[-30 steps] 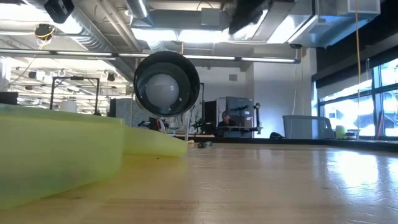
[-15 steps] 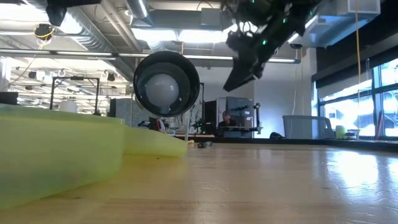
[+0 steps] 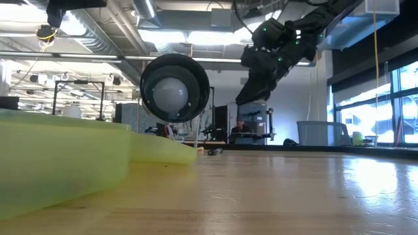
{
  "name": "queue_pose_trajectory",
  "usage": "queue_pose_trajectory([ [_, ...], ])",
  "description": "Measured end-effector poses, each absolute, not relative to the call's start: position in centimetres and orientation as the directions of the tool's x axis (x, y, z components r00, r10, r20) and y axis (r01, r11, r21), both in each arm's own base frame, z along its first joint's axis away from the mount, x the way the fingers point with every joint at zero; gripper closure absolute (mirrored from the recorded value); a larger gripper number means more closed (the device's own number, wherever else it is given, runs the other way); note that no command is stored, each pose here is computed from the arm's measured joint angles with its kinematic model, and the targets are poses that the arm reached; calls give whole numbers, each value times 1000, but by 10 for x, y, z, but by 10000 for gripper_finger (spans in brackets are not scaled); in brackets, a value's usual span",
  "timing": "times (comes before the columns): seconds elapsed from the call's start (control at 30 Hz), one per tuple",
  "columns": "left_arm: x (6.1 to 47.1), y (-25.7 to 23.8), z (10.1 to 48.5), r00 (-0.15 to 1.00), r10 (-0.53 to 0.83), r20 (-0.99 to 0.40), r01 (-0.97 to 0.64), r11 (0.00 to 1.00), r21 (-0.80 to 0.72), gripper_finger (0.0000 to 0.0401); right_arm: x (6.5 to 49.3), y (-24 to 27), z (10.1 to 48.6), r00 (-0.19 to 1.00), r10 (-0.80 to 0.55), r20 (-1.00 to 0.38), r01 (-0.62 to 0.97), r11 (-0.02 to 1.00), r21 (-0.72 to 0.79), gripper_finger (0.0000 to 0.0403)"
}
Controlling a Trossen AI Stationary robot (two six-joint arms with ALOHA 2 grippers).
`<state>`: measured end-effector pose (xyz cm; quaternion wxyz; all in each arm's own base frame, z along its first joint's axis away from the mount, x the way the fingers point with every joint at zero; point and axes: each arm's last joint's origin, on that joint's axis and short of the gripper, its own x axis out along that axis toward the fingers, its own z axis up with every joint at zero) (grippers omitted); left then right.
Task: Pick & place school supplies into a supply box
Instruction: Put the orange pencil into the supply box
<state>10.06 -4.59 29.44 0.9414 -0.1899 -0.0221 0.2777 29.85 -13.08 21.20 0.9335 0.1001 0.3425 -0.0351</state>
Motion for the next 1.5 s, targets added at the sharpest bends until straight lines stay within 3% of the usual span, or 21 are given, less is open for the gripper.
queue_pose_trajectory([
  [0.2, 100, -46, 294, 842, 535, -63, -518, 771, -370, 329, 301, -134, 219, 776, 15, -630, -9, 1000, 12, 288],
  [0.47, 100, -46, 294, 843, 534, -66, -519, 774, -362, 329, 309, -143, 241, 778, -168, -605, 203, 979, -10, 234],
  [0.67, 104, -41, 293, 842, 534, -79, -522, 770, -366, 329, 308, -143, 240, 772, -168, -613, 193, 981, -25, 215],
  [0.9, 117, -26, 300, 844, 525, -111, -526, 770, -360, 329, 306, -141, 236, 745, -155, -649, 254, 965, 61, 215],
  [1.07, 137, -6, 320, 850, 507, -144, -523, 778, -348, 329, 302, -140, 232, 710, -138, -691, 314, 940, 134, 215],
  [1.23, 166, 24, 330, 843, 465, -270, -534, 785, -314, 329, 297, -129, 226, 648, -57, -760, 313, 929, 197, 215],
  [1.5, 220, 104, 336, 768, 463, -443, -619, 715, -325, 333, 299, -105, 222, 577, -32, -816, 326, 925, 194, 214],
])
